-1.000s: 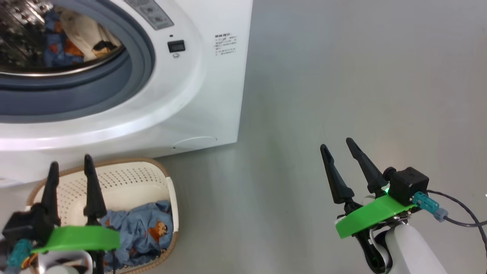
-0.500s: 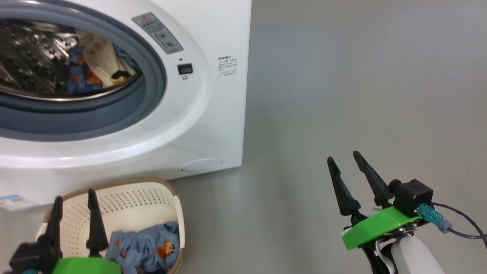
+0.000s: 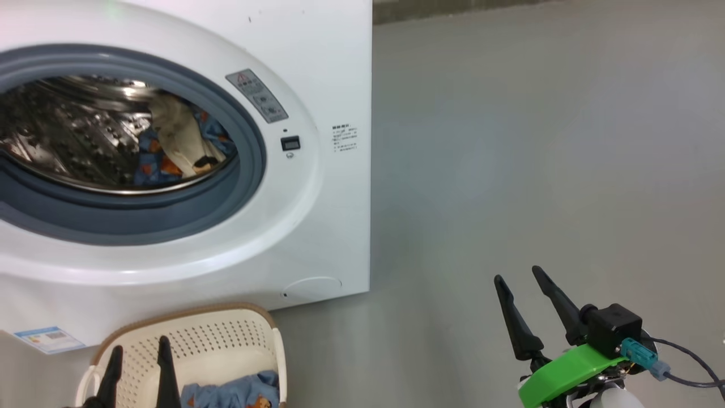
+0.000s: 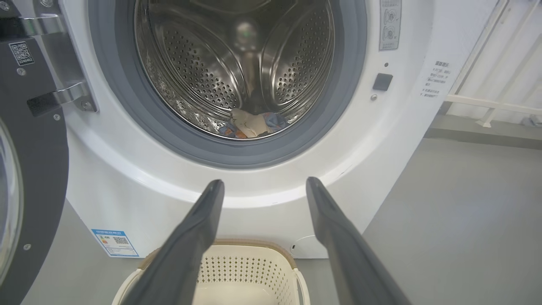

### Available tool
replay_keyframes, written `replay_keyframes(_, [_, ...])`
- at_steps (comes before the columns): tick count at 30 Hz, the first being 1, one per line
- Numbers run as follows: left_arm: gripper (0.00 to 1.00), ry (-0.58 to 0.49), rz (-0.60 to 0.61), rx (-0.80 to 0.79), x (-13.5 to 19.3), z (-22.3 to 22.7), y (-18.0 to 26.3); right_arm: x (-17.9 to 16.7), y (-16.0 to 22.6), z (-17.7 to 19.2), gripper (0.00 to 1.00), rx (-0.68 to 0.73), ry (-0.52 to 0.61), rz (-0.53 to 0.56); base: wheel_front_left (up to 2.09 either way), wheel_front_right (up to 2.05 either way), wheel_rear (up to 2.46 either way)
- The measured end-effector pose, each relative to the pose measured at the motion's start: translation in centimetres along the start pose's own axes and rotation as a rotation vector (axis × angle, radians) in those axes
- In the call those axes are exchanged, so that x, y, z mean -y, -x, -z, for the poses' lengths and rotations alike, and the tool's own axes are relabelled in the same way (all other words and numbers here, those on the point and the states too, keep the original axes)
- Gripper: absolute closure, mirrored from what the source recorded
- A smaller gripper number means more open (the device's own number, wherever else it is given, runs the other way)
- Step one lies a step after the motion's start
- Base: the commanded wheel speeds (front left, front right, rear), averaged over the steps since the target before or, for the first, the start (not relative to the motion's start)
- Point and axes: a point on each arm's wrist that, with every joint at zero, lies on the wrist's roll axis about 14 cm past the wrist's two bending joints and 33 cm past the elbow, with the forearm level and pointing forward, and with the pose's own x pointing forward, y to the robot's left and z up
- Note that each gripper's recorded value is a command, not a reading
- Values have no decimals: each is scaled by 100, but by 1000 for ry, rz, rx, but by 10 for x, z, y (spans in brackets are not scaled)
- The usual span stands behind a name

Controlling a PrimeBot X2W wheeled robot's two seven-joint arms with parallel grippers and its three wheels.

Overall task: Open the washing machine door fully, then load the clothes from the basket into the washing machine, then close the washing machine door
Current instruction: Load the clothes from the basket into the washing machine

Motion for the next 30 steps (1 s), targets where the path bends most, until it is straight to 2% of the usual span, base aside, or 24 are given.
replay_keyframes(2, [0, -3, -7, 9, -1, -3, 5, -2, 2, -5, 0, 11, 30, -11, 0, 0, 0])
replay_keyframes(10, [0, -16, -29, 31, -6, -12, 24, 1, 21, -6, 0, 17, 31, 4, 0, 0, 0])
replay_keyframes(30, [0, -17, -53, 25, -11, -10, 40, 6, 28, -11, 0, 33, 25, 23, 0, 0, 0])
